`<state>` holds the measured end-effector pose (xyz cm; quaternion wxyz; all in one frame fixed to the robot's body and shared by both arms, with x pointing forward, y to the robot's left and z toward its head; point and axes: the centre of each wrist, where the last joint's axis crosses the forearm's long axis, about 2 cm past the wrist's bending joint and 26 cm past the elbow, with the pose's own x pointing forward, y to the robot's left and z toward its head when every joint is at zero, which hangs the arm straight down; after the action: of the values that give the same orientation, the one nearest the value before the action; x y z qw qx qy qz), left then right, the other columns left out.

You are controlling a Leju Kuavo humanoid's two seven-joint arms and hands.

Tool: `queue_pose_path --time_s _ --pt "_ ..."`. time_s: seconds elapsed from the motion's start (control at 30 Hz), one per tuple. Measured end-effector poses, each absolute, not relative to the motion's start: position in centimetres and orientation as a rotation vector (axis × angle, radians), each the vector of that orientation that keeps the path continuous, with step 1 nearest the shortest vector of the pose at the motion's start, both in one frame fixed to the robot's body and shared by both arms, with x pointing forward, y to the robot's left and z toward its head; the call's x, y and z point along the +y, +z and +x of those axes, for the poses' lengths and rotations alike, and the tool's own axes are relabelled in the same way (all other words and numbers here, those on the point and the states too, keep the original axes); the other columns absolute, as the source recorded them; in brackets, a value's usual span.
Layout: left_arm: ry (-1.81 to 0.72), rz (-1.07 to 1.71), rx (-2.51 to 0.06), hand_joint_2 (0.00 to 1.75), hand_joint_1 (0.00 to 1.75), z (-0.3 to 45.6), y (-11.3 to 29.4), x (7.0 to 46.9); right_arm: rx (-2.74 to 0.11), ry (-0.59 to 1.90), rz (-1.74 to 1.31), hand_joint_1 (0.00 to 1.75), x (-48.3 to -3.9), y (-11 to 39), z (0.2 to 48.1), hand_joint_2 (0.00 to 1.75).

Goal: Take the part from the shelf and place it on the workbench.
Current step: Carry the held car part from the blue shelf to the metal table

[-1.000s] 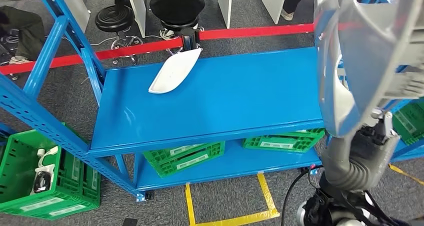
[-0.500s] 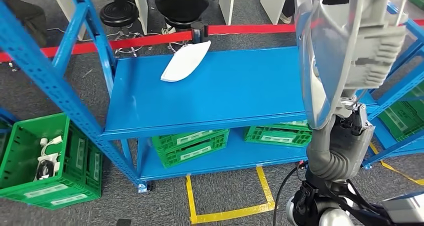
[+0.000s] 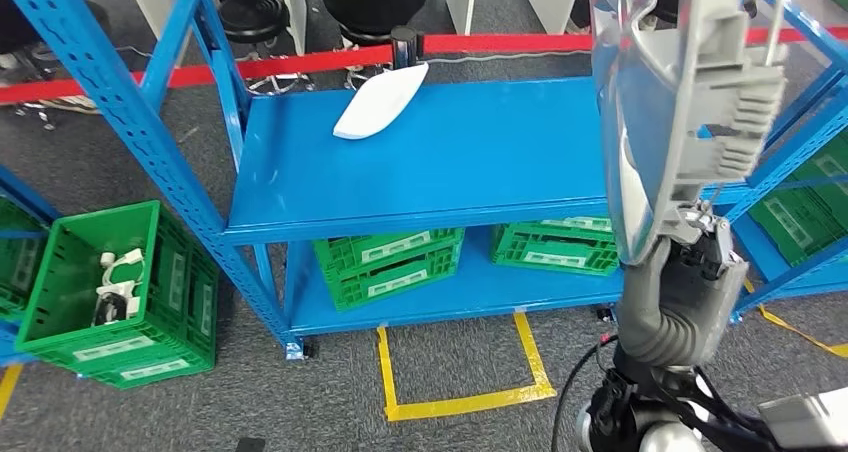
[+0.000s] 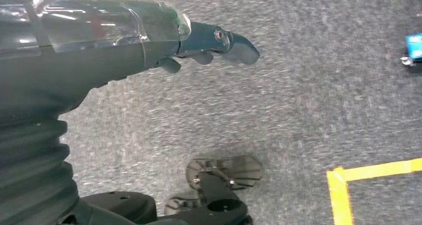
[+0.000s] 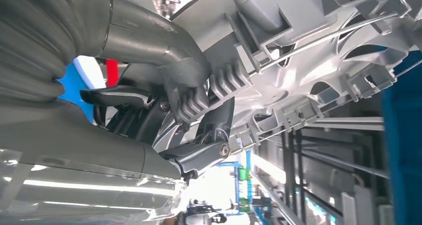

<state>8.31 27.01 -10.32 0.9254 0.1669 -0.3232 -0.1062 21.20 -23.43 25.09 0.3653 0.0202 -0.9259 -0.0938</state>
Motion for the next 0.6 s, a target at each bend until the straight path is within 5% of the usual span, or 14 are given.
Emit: queue_pose_path --time_s 0.6 --pt "-0.219 0.353 -0.663 1.75 0.0 8.29 -10.34 27.43 -2.365 -0.235 0.039 1.75 -23.62 24.59 21.1 1.75"
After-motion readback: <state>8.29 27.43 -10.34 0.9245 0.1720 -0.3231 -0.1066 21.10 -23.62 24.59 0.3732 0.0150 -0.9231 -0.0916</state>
